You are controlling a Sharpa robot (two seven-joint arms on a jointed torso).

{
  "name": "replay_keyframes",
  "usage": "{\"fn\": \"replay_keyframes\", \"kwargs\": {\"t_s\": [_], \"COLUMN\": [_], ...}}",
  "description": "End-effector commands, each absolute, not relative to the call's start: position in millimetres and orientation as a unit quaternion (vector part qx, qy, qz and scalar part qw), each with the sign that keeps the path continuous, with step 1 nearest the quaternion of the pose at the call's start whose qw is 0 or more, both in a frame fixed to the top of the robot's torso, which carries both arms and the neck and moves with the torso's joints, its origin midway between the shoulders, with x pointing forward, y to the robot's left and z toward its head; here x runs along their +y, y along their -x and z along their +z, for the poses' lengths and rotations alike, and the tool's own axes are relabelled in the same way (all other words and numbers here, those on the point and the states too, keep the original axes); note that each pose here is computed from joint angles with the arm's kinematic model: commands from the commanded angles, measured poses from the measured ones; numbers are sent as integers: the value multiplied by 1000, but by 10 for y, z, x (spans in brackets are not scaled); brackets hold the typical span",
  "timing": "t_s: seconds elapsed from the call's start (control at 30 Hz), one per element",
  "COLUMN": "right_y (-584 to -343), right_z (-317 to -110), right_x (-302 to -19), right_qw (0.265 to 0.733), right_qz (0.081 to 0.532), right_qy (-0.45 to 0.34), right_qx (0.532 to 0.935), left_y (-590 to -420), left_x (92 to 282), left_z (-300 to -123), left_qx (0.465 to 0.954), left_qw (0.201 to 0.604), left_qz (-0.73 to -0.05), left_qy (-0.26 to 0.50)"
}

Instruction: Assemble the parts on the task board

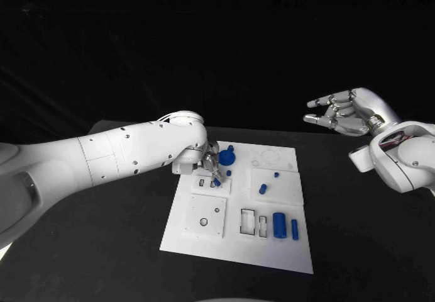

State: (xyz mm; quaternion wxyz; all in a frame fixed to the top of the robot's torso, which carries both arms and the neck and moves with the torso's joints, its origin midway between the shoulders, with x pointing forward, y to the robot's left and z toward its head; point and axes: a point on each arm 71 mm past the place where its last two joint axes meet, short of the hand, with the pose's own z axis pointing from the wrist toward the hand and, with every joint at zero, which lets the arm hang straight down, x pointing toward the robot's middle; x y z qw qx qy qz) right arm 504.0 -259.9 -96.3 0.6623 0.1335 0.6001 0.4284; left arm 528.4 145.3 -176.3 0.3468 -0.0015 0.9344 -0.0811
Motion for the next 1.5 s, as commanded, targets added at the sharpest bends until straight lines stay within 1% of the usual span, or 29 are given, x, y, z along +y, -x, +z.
{"fn": "replay_keyframes", "kwargs": {"t_s": [0.03, 0.2, 0.37, 0.73, 1.0, 1.23, 1.5], "right_y": [-5040, -5040, -5042, -5050, -5052, -5058, -5060], "right_z": [-969, -970, -973, -981, -982, -984, -984], "right_x": [-2586, -2585, -2582, -2574, -2586, -2601, -2615], "right_qw": [659, 658, 658, 657, 657, 659, 660], "right_qz": [432, 432, 433, 433, 432, 431, 430], "right_qy": [-131, -131, -132, -132, -132, -133, -134], "right_qx": [602, 602, 602, 603, 603, 602, 602], "left_y": [-5267, -5261, -5247, -5166, -5095, -5005, -4949], "left_x": [1446, 1458, 1465, 1502, 1591, 1664, 1735], "left_z": [-1785, -1785, -1776, -1731, -1714, -1776, -1853], "left_qx": [937, 936, 930, 910, 893, 879, 877], "left_qw": [340, 341, 352, 386, 418, 446, 452], "left_qz": [-83, -85, -100, -135, -144, -144, -139], "left_qy": [2, 5, 22, 60, 81, 86, 90]}}
